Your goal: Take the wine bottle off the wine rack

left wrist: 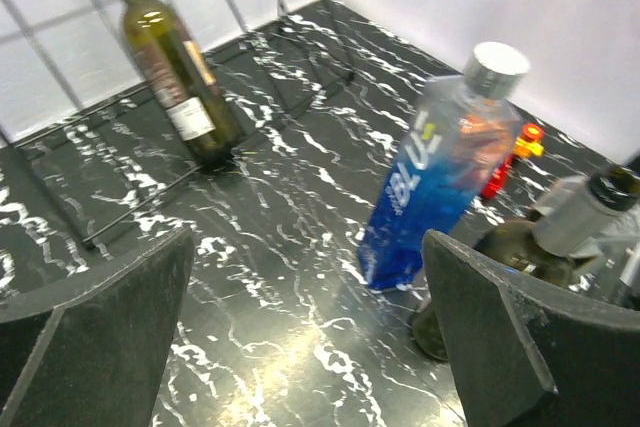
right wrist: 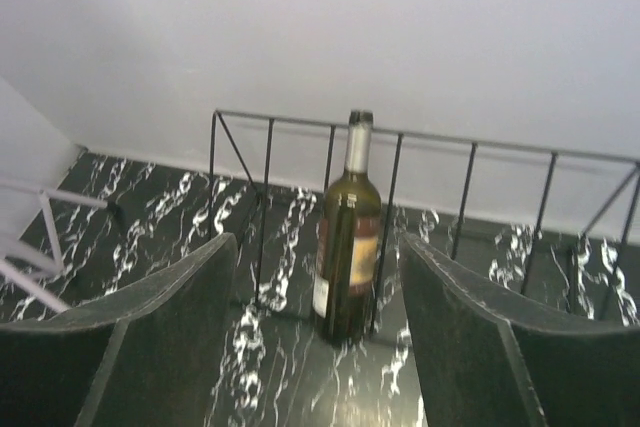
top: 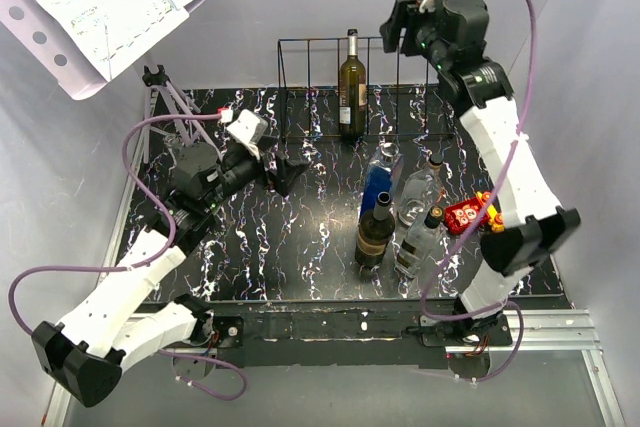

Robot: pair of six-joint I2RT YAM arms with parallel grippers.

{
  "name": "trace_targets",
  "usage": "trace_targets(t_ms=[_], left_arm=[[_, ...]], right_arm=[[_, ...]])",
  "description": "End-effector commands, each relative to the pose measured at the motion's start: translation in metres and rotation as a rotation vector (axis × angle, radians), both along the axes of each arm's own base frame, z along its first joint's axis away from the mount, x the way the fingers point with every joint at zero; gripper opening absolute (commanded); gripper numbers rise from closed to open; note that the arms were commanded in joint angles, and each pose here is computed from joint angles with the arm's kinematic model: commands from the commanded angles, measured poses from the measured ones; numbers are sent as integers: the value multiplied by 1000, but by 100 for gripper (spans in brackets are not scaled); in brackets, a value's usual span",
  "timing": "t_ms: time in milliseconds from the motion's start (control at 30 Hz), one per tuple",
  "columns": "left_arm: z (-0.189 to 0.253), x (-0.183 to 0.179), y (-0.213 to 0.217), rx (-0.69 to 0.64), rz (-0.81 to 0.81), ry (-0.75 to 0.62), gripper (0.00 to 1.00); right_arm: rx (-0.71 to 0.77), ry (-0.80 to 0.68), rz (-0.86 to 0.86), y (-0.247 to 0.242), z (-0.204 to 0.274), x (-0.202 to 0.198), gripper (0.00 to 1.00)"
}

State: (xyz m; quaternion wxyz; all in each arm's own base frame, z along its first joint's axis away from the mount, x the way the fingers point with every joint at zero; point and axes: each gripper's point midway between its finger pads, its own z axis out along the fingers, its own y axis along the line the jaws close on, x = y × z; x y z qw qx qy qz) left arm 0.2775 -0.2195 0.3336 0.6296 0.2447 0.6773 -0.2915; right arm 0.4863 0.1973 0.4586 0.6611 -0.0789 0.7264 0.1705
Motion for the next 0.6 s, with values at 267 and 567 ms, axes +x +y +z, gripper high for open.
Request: trace_targets(t_ms=[267,567], left_arm=[[18,-69,-106,62,-292,-3,95],[23,-29,-100,55,-8,43,93]], right_arm=[[64,35,0,-46,-7,-124,72],[-51,-23,-73,-75,-15,-141,75]])
